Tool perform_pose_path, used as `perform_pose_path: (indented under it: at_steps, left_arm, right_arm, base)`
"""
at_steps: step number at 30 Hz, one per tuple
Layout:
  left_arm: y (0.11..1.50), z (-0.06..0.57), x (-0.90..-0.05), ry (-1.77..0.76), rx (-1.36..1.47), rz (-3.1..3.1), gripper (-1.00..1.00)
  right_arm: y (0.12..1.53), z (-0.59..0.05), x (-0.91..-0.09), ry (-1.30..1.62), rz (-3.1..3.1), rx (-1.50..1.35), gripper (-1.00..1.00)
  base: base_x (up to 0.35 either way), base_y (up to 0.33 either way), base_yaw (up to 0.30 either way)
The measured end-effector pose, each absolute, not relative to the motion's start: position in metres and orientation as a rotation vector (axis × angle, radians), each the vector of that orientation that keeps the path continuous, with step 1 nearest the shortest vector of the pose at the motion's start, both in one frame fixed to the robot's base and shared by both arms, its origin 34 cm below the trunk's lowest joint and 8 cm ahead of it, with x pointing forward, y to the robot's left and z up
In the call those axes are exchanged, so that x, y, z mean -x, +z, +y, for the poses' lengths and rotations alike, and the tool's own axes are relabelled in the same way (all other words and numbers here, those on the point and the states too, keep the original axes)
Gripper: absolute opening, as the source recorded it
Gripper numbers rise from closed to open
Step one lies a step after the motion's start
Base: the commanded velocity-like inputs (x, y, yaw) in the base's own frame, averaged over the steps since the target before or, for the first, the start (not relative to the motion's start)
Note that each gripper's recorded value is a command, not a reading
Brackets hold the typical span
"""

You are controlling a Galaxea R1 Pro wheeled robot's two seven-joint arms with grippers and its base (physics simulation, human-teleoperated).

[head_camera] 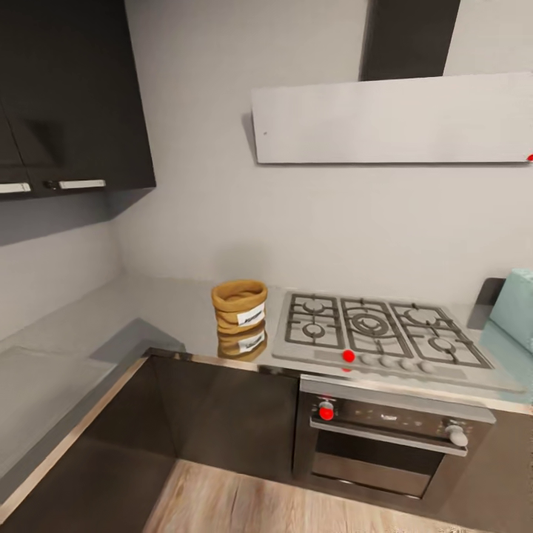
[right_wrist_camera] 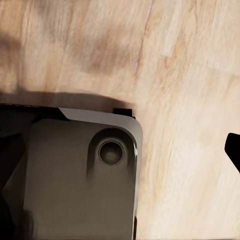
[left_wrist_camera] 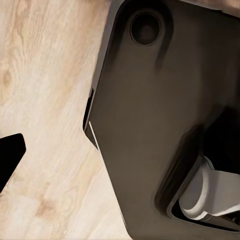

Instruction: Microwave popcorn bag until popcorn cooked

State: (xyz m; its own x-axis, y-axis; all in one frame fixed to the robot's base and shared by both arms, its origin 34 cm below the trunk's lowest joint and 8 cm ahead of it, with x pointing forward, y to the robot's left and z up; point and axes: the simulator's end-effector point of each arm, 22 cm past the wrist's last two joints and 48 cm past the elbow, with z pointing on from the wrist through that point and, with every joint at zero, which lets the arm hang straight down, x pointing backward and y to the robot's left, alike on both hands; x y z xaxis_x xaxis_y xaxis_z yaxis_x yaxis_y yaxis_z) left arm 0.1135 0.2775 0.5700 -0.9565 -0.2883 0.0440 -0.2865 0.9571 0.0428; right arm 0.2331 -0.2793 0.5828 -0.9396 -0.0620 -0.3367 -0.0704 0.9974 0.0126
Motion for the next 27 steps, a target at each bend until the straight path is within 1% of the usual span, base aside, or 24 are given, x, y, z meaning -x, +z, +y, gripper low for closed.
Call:
perform_pose_path:
  at_steps: [3, 7, 8, 10, 12, 14, 16, 21, 27]
  left_arm:
    - [0.570, 0.277, -0.113, -0.056, -0.449, -3.057, 1.00]
    - [0.570, 0.275, -0.113, -0.052, -0.449, -3.057, 1.00]
    - [0.570, 0.275, -0.113, -0.052, -0.448, -3.057, 1.00]
    - [0.570, 0.275, -0.113, -0.051, -0.448, -3.057, 1.00]
    - [0.570, 0.275, -0.113, -0.052, -0.449, -3.057, 1.00]
    - [0.570, 0.276, -0.115, -0.054, -0.450, -3.061, 1.00]
    - [0.570, 0.273, -0.116, -0.049, -0.450, -3.063, 1.00]
    - [0.570, 0.269, -0.117, -0.040, -0.451, -3.064, 1.00]
    - [0.570, 0.267, -0.116, -0.036, -0.451, -3.063, 1.00]
  right_arm:
    - [0.583, -0.280, -0.233, 0.034, 2.799, 0.098, 1.00]
    - [0.583, -0.280, -0.235, 0.034, 2.793, 0.100, 1.00]
    - [0.586, -0.279, -0.253, 0.035, 2.753, 0.104, 1.00]
    - [0.609, -0.274, -0.329, 0.038, 2.587, 0.116, 1.00]
    - [0.635, -0.269, -0.384, 0.039, 2.457, 0.122, 1.00]
    - [0.682, -0.263, -0.455, 0.040, 2.277, 0.133, 1.00]
    - [0.729, -0.259, -0.504, 0.039, 2.133, 0.134, 1.00]
    - [0.843, -0.250, -0.582, 0.037, 1.846, 0.139, 1.00]
    - [0.947, -0.253, -0.623, -0.001, 1.701, 0.107, 1.00]
  base:
    - [0.024, 0.148, -0.084]
    - [0.002, 0.013, -0.007]
    - [0.000, 0.000, 0.000]
    - [0.000, 0.000, 0.000]
    - [0.000, 0.000, 0.000]
    - [0.000, 0.000, 0.000]
    - [0.000, 0.000, 0.000]
    - [0.000, 0.000, 0.000]
    - [0.000, 0.000, 0.000]
